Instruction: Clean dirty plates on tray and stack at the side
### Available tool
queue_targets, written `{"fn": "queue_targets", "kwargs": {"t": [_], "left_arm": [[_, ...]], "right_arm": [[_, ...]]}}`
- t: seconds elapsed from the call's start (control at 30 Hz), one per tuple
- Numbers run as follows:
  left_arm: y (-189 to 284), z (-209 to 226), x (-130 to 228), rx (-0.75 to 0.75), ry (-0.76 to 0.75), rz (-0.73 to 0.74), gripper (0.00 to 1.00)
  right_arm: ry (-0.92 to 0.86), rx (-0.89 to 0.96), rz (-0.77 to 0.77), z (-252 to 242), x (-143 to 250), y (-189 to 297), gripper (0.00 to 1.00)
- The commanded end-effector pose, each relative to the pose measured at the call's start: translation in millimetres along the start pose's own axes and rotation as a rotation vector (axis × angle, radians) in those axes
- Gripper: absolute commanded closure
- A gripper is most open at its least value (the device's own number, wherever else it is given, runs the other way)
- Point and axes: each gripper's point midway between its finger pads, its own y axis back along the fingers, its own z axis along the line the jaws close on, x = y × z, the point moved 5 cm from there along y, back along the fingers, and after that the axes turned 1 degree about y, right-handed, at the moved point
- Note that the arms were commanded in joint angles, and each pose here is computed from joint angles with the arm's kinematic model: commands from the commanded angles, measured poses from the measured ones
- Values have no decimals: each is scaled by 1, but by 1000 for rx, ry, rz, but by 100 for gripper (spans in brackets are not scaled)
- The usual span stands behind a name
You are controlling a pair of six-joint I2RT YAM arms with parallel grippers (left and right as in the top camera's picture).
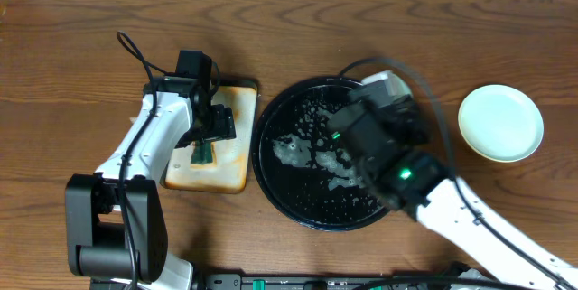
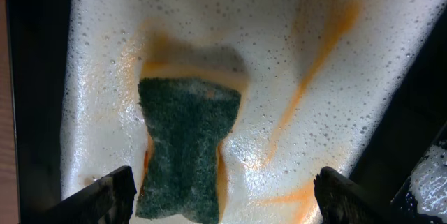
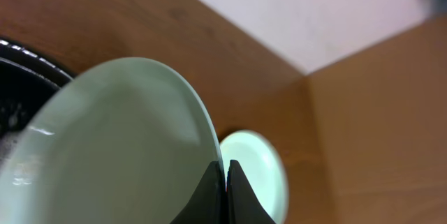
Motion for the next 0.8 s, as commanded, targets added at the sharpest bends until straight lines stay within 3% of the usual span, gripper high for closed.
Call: {"fn": "queue_targets", "kwargs": {"t": [0.0, 0.27, 0.53, 0.77], "left_arm": [[-2, 2, 2, -4, -7, 9, 16], [-2, 2, 2, -4, -7, 9, 17], [-2, 2, 2, -4, -7, 9, 17], [-2, 2, 2, -4, -7, 9, 16]], "right_arm": [[-268, -116, 47, -21, 1, -13, 99], [-638, -175, 216, -88, 39, -66, 99], [-883, 20, 331, -170, 100, -99, 99], [-967, -42, 426, -174, 130, -119, 99]]}}
